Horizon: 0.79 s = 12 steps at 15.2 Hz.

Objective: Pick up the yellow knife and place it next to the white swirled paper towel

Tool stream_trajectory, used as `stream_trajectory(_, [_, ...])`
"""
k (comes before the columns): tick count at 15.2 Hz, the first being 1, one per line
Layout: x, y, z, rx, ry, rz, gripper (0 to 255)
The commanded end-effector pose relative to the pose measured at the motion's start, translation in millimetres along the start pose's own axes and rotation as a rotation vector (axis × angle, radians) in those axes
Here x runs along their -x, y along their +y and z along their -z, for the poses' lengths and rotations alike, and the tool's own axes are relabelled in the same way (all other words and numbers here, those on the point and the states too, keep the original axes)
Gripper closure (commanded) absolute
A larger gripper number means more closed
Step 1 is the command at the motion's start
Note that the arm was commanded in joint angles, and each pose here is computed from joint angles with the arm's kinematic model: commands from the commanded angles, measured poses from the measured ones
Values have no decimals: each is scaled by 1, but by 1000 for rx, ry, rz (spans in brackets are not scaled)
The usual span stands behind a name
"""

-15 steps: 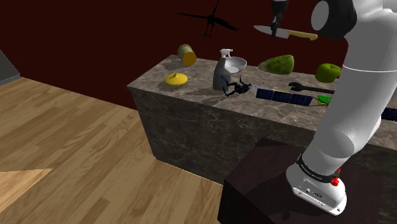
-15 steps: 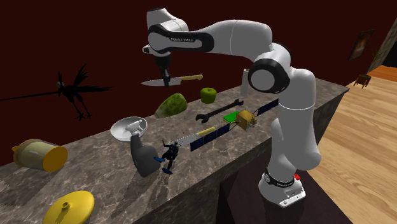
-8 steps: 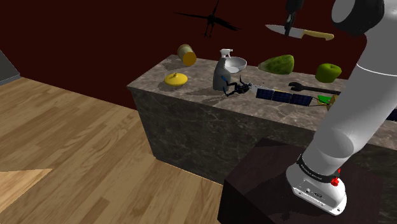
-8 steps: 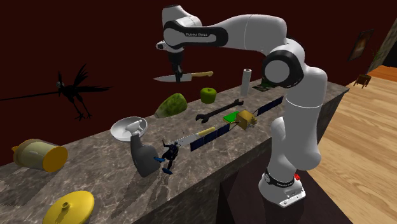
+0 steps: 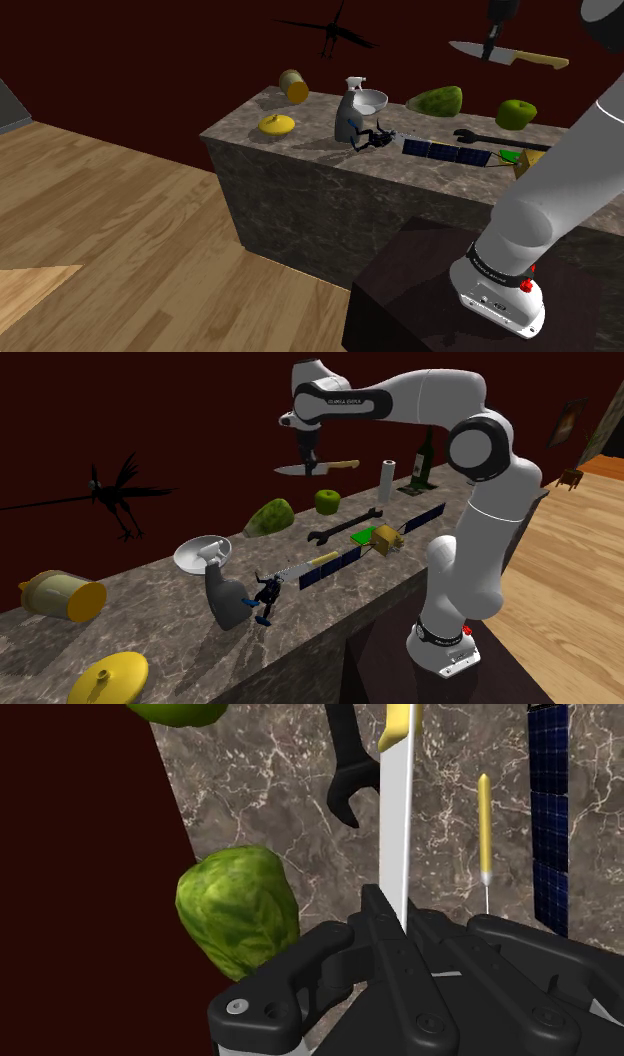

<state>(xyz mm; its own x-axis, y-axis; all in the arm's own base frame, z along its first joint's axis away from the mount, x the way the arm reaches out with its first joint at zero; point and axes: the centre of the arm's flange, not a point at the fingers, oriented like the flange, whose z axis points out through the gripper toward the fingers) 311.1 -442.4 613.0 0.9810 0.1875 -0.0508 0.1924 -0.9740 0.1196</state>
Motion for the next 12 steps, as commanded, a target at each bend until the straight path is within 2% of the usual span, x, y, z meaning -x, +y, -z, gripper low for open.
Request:
stream_trajectory(1, [25, 3, -4, 0, 0, 1, 255])
stream_trajectory(12, [169, 15, -13, 0, 0, 1, 255])
